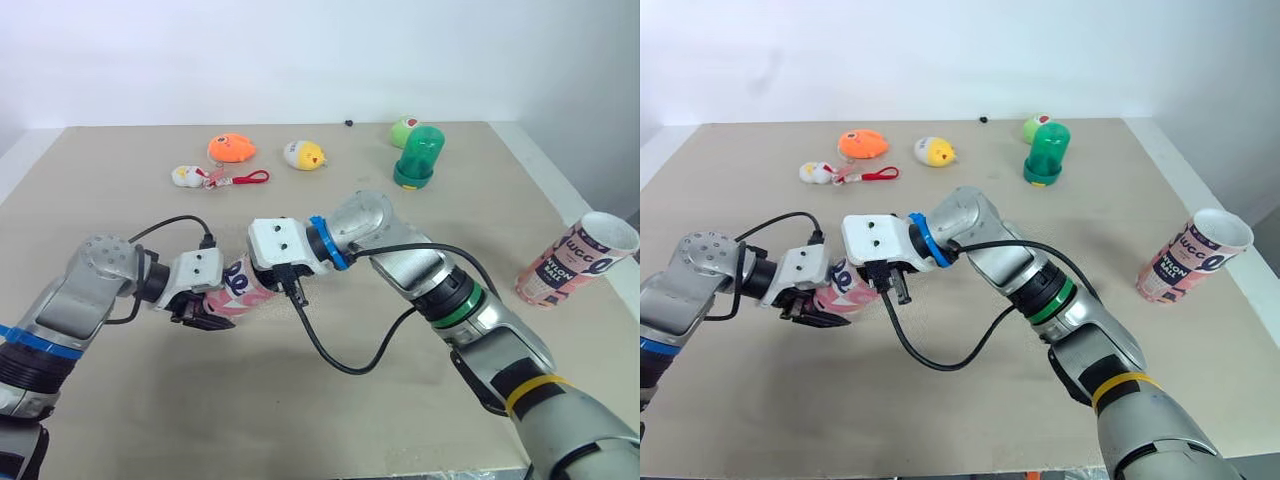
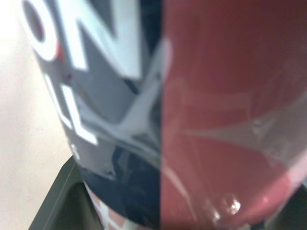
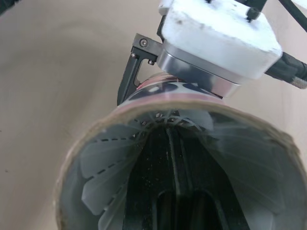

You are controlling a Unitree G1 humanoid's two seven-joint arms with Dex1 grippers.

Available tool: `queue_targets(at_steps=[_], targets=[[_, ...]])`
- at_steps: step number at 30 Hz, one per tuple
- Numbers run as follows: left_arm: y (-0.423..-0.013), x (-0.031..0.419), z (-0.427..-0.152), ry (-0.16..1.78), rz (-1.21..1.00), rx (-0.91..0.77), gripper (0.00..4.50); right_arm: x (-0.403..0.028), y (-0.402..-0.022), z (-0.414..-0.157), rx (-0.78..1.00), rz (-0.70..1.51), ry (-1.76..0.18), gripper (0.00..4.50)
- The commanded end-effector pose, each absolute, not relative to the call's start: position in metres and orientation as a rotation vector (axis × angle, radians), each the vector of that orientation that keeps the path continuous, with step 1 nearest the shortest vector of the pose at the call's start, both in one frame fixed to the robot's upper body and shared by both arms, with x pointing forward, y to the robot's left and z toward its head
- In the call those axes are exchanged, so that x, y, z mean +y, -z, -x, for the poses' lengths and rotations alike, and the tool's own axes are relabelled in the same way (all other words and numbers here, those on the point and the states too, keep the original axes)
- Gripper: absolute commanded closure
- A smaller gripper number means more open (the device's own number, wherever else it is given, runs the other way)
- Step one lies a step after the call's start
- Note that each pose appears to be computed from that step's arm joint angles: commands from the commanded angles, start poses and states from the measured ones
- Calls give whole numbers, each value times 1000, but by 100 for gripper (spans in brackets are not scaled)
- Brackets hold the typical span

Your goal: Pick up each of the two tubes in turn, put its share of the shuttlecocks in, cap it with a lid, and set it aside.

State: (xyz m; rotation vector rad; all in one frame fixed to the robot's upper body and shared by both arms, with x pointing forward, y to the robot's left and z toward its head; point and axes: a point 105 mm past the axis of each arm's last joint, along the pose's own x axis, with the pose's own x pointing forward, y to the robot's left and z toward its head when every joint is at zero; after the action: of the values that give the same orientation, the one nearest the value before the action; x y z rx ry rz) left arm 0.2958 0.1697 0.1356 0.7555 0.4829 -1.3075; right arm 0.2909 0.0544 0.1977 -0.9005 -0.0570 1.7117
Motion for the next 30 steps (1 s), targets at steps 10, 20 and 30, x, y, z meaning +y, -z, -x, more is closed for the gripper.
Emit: queue_targets(at_steps=[10, 20, 30], targets=[[-138, 166, -294, 1299, -749, 447, 151, 8, -261, -280, -152, 745, -1700, 446], [-139, 163, -296, 1315, -740, 439, 151, 9, -243, -288, -83, 845, -1655, 446], [-139, 157, -300, 1335, -743, 429, 151, 60, -200, -295, -35, 1081, -1726, 446]])
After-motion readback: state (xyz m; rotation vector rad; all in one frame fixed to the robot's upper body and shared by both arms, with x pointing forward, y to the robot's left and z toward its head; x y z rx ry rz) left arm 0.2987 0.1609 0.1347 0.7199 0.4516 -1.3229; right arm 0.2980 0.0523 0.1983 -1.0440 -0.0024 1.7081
